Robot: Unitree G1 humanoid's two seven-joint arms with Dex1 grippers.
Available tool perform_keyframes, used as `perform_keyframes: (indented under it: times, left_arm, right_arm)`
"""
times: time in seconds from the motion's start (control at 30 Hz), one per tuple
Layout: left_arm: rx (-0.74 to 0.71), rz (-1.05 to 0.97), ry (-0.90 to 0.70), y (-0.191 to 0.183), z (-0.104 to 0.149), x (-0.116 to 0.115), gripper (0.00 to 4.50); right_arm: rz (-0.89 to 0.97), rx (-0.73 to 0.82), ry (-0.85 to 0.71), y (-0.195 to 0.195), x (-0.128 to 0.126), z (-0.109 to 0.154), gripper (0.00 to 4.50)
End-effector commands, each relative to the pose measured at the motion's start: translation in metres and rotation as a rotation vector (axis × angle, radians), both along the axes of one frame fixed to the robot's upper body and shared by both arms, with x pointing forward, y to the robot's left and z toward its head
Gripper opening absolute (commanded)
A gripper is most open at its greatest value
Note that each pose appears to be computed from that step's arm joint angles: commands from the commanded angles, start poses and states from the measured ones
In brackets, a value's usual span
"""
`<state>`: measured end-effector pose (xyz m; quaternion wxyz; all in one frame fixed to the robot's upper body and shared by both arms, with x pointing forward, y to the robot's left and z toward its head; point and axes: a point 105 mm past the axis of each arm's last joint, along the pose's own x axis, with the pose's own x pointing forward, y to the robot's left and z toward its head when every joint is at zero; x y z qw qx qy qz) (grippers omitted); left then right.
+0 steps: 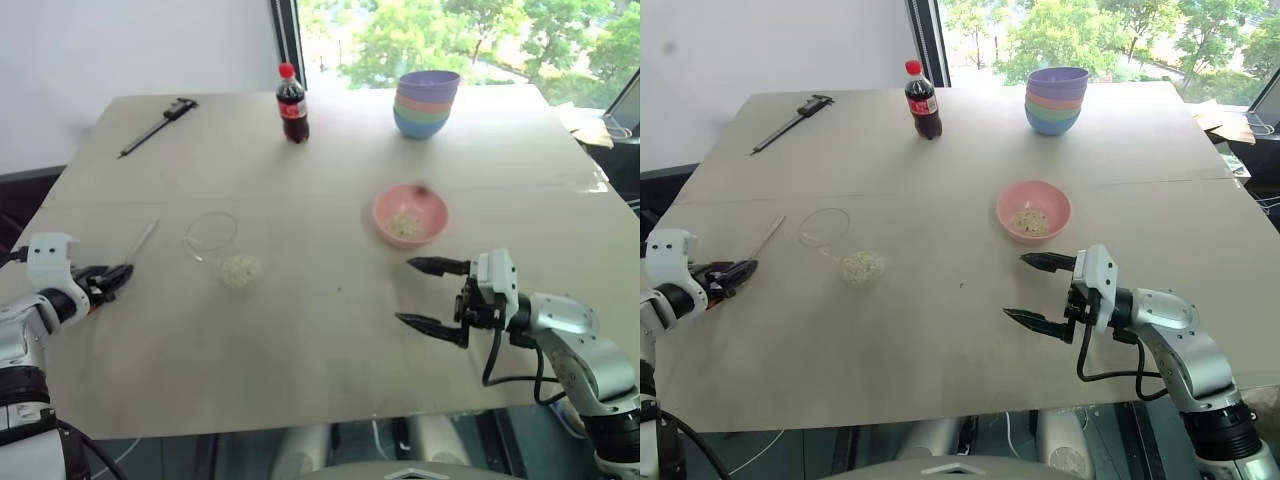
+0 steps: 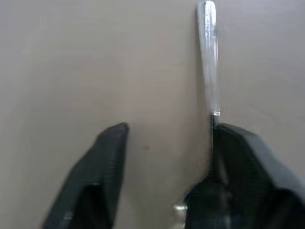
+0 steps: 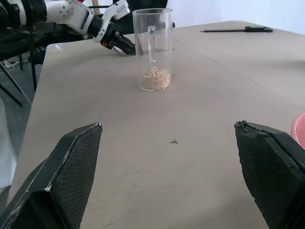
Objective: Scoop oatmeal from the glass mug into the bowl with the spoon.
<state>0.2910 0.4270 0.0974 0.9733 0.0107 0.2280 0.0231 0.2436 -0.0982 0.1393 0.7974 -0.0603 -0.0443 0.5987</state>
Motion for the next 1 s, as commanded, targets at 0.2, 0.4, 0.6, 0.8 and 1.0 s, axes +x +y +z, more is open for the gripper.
perform_keyframes:
  times: [0.2, 0.4, 0.6, 0.8, 1.0]
  left_arm:
    - [-0.009, -0.049, 0.066, -0.005, -0.026, -0.009, 0.02]
    - [0.039, 0.004, -0.165, -0.002, 0.01, 0.0, 0.02]
    - [0.076, 0.016, -0.467, -0.016, 0.085, 0.007, 0.02]
    - [0.102, -0.132, -0.697, -0.074, 0.161, 0.01, 0.02]
    - [0.109, -0.301, -0.802, -0.14, 0.208, 0.012, 0.02]
  right_arm:
    - [-0.024, 0.021, -0.05, -0.003, 0.002, 0.01, 4.5]
    - [-0.021, 0.026, -0.051, -0.002, 0.006, 0.01, 4.5]
    - [-0.015, 0.03, -0.05, -0.001, 0.01, 0.012, 4.5]
    - [-0.059, 0.134, -0.026, 0.002, 0.026, 0.035, 4.5]
    - [-0.079, 0.17, -0.033, 0.002, 0.038, 0.053, 4.5]
